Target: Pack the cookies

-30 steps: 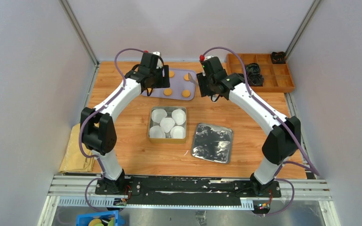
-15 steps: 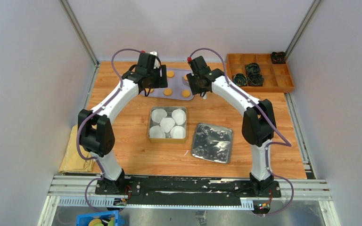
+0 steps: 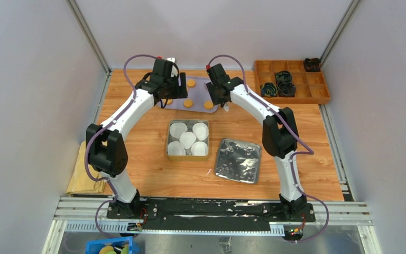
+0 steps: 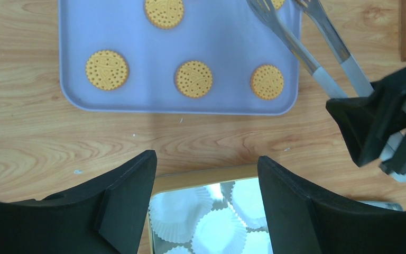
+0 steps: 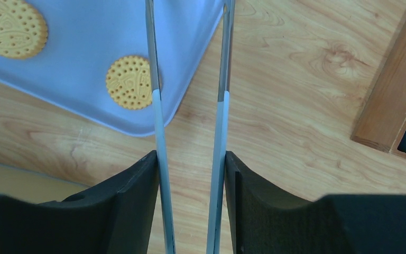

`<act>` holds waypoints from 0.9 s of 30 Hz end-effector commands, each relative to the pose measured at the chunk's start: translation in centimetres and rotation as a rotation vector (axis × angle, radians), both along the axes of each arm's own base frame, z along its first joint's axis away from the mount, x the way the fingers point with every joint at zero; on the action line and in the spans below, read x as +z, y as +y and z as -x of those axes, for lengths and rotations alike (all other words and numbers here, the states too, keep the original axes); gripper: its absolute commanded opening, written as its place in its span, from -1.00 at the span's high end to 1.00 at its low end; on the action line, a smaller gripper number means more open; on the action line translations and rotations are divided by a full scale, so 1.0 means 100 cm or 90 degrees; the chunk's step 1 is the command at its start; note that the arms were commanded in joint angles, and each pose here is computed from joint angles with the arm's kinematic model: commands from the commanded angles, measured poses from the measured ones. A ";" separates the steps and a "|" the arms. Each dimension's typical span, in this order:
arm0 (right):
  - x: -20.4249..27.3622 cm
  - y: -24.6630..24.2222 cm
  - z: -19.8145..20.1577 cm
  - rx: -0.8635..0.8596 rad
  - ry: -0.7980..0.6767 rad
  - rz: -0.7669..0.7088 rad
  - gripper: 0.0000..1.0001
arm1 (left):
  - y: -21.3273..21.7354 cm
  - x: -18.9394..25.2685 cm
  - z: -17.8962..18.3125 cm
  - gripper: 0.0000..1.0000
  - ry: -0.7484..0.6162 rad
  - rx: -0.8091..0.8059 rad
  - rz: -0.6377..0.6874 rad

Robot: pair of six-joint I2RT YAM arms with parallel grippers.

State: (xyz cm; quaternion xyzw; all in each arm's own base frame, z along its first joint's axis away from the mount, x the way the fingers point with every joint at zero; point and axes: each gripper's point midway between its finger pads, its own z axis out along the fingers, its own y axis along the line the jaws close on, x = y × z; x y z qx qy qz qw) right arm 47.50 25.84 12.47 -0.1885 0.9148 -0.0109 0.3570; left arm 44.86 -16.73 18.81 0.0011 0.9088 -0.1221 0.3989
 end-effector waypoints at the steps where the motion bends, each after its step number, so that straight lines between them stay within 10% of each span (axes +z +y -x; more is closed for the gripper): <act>1: 0.002 0.001 -0.009 -0.003 -0.016 0.029 -0.02 | 0.003 0.014 0.004 -0.51 -0.020 -0.006 0.013; 6: -0.005 0.003 -0.006 -0.001 -0.003 0.020 0.12 | 0.004 0.013 0.004 -0.52 -0.020 -0.005 0.012; 11: 0.011 0.008 -0.001 0.012 -0.012 -0.008 0.76 | 0.004 0.014 0.005 -0.51 -0.020 -0.006 0.013; 27: 0.100 0.012 0.146 0.120 -0.077 -0.078 0.82 | 0.008 -0.008 0.014 -0.50 -0.009 0.023 0.026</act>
